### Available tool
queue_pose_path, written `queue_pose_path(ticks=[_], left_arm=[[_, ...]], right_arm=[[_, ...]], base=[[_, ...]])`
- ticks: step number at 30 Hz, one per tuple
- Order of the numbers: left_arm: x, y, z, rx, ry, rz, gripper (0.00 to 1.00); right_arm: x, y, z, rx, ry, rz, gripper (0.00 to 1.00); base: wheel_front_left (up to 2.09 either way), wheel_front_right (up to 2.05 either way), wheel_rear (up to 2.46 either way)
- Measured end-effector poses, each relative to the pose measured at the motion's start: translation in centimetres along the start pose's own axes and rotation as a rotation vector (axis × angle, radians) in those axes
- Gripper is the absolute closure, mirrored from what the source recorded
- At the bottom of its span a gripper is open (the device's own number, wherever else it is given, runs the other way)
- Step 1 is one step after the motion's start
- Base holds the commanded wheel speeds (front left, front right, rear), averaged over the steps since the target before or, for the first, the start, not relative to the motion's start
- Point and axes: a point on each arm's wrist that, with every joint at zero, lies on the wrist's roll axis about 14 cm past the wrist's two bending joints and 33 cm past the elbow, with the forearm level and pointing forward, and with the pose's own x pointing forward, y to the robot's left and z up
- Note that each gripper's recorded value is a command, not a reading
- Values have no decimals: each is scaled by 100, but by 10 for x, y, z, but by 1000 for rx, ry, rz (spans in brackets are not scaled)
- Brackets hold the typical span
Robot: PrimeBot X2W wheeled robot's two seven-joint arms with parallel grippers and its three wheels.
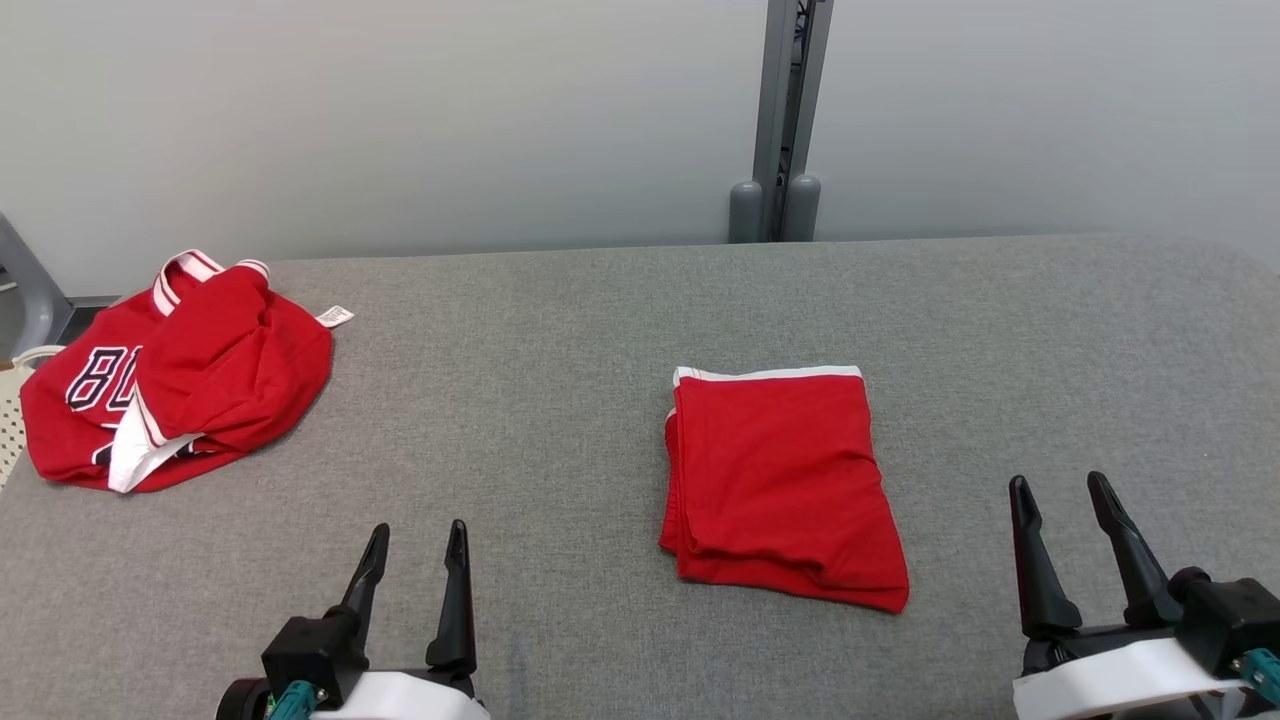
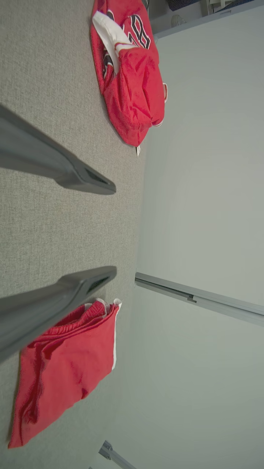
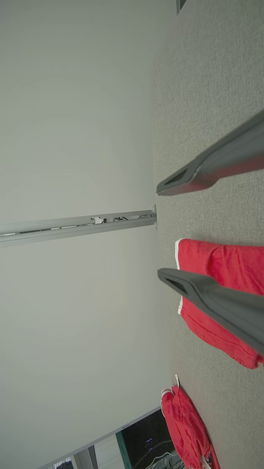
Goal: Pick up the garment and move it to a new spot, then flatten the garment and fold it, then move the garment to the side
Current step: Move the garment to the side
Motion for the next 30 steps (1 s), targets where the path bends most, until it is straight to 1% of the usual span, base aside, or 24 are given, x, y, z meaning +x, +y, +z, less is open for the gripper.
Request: queue_pose_path(ticks=[4,8,12,16,19,20,23,26,30], left_arm=[[0,-1,-1,1,4,-2,0],[-1,-1,-3,0,10,-1,0],[2,2,-6,0,21,7,0],[6,4,-8,-7,27,19,0],[10,6,-9,-13,29,27,0],[11,7,-8,-14,29,31,0],[13,13,-10,-17,35,51,0],[15,19,-10,-16,35,72,0],[14,30,-13,-14,46,109,0]], right_arm=[[2,-2,-6,-12,29,-3,0],[10,4,-12,-23,81,22,0],[30,-3,-16,-39,163,48,0],[51,-11,-28,-61,302,82,0],[65,-10,-39,-54,402,118,0],[67,-10,-47,-52,456,131,0],[69,-5,-71,-44,591,173,0],[68,4,-94,-12,718,214,0],[69,11,-118,15,837,250,0]], base=[[0,0,0],[0,0,0],[0,0,0],[0,0,0],[0,0,0],[0,0,0],[0,0,0],[0,0,0],[0,0,0]])
